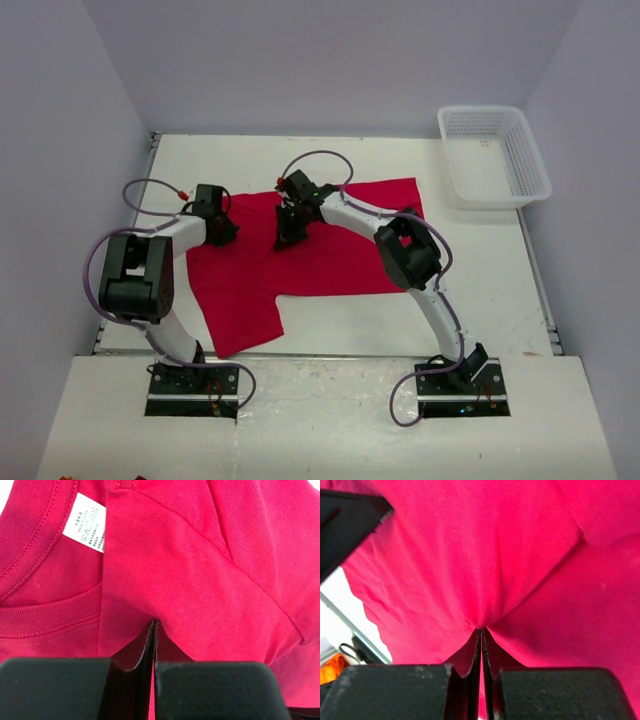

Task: Fold and stack the t-shirts
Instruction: Fold the flattened tshirt in 1/3 of the way

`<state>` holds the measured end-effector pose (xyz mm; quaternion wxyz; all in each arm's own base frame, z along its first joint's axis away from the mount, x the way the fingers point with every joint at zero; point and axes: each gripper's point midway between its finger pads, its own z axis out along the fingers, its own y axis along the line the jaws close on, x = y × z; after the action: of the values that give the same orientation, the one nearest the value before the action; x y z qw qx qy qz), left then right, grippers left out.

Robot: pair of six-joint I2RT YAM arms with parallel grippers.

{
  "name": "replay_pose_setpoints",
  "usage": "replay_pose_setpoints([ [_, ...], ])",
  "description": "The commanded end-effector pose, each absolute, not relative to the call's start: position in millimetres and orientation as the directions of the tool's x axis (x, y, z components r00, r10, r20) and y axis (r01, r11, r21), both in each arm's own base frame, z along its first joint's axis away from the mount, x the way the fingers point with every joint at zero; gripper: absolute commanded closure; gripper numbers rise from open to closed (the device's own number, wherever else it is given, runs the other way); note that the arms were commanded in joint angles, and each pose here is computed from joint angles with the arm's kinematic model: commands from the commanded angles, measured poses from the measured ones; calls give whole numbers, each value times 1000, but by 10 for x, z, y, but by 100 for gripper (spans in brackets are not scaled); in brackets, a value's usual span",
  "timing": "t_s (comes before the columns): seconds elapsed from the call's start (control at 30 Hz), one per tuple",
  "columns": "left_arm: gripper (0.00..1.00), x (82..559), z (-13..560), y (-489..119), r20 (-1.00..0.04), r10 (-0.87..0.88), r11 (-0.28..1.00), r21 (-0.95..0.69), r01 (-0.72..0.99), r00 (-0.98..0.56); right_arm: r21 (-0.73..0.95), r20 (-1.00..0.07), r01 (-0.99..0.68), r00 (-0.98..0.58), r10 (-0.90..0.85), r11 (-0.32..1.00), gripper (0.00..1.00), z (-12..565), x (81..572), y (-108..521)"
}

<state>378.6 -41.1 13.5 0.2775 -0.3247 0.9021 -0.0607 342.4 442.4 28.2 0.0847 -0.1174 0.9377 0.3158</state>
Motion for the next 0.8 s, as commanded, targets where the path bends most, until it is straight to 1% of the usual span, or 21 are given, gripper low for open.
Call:
replay_pose_setpoints([
  [0.0,100,3520,-225,-238,-400,-616,778,-174,-603,-679,557,-331,-338,-928,-171,759,100,690,3438,4423],
  [0.2,100,3462,-276,-207,-387,-627,770,-172,-615,-677,539,-357,-350,-919,-168,766,100,818,3405,4360],
  [0.3,100,3398,-305,-221,-374,-629,769,-173,-615,-681,540,-348,-348,-921,-173,766,100,815,3375,4344],
  [0.43,100,3347,-301,-180,-383,-623,771,-156,-617,-682,512,-368,-346,-915,-163,786,100,822,3345,4242],
  [0.6,100,3331,-290,-199,-381,-619,776,-163,-609,-686,486,-331,-330,-927,-179,809,100,728,3246,4121],
  [0.63,100,3330,-278,-192,-383,-620,775,-163,-611,-684,490,-335,-331,-925,-176,806,98,741,3237,4117],
  [0.67,100,3330,-276,-189,-385,-620,775,-163,-611,-683,487,-332,-326,-927,-174,810,87,718,3221,4096],
  [0.7,100,3329,-264,-177,-390,-617,776,-159,-611,-683,478,-319,-316,-932,-174,820,85,651,3188,4040],
  [0.73,100,3337,-225,-160,-402,-614,777,-157,-610,-679,474,-321,-321,-930,-178,820,85,634,3159,4025],
  [0.77,100,3322,-208,-147,-408,-610,779,-150,-609,-679,475,-343,-331,-923,-175,815,85,688,3175,4013],
])
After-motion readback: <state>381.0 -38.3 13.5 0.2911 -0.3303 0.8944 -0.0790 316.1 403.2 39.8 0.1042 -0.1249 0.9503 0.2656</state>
